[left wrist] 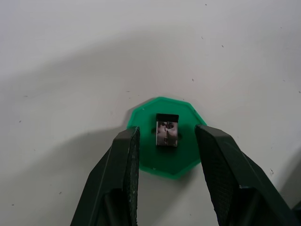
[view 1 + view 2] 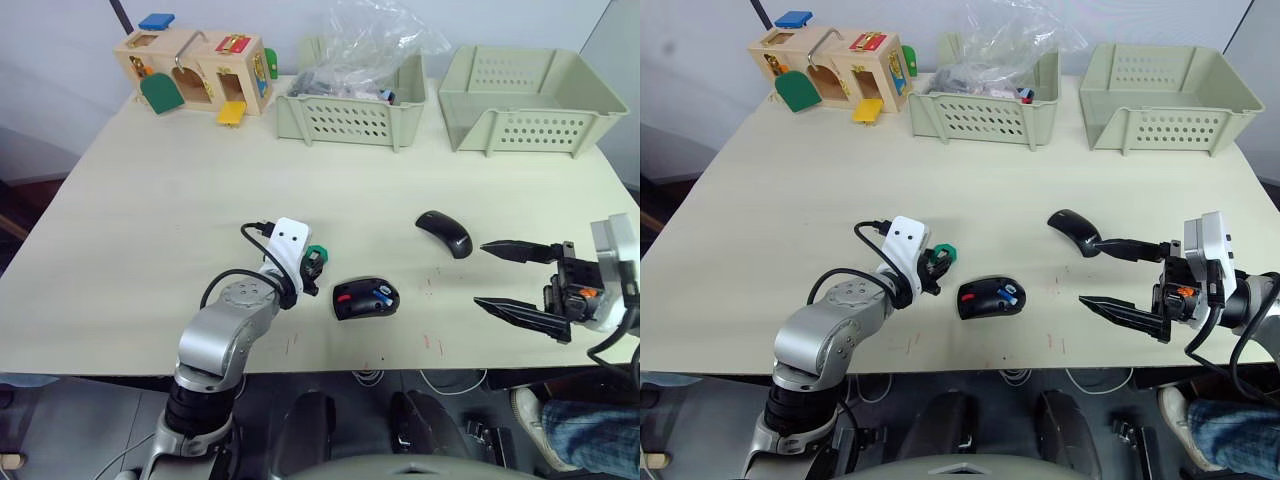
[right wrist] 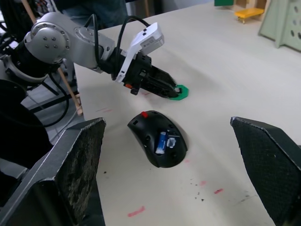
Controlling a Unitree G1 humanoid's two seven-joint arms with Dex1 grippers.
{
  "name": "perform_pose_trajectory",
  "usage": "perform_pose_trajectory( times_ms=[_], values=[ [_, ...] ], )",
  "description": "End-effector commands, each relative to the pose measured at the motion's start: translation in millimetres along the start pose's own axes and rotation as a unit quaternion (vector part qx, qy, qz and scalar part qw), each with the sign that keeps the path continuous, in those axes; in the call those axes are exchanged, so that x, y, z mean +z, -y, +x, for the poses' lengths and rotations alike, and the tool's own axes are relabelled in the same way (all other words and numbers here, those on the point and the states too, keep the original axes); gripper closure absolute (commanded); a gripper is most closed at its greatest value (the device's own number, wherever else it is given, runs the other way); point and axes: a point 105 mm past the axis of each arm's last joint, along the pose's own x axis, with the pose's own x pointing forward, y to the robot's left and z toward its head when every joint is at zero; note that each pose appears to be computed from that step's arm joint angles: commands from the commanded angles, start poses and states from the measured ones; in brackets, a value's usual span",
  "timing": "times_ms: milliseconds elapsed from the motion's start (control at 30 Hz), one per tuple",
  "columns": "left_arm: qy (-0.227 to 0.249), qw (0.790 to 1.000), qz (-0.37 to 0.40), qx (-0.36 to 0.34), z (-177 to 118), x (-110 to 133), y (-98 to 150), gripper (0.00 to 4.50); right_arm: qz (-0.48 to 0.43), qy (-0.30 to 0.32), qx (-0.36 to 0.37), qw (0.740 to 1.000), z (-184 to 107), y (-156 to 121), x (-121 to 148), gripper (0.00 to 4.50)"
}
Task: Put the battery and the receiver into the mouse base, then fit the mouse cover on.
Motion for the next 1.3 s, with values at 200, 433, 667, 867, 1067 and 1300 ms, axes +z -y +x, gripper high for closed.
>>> perform_pose_trajectory(
  times_ms=[200, 433, 667, 867, 1067, 1300],
  values=[
    [0.017, 1.000, 0.013, -0.005, 0.1, 8.9, 2.0, 2.52, -0.017, 0.011, -0.001, 1.000, -0.4, -3.2, 10.0, 0.00],
    [0.013, 1.000, 0.015, -0.006, 1.5, 7.6, 1.7, 2.52, -0.014, 0.011, -0.004, 1.000, -0.8, -2.9, 9.6, 0.00],
    [0.011, 1.000, 0.016, -0.005, 1.4, 5.7, 1.8, 3.53, -0.013, 0.011, -0.005, 1.000, -0.8, -3.2, 9.2, 0.00],
    [0.009, 1.000, 0.017, -0.002, 0.8, 4.0, 0.0, 3.53, -0.012, 0.011, -0.007, 1.000, -0.6, -3.2, 8.4, 0.00],
    [0.008, 1.000, 0.012, -0.001, 1.5, 3.4, -0.2, 3.53, -0.013, 0.012, -0.008, 1.000, -0.3, -2.7, 8.5, 0.00],
    [0.007, 1.000, 0.008, -0.001, 1.2, 2.0, 0.4, 3.53, -0.013, 0.012, -0.009, 1.000, -0.3, -2.2, 8.3, 0.00]
  ],
)
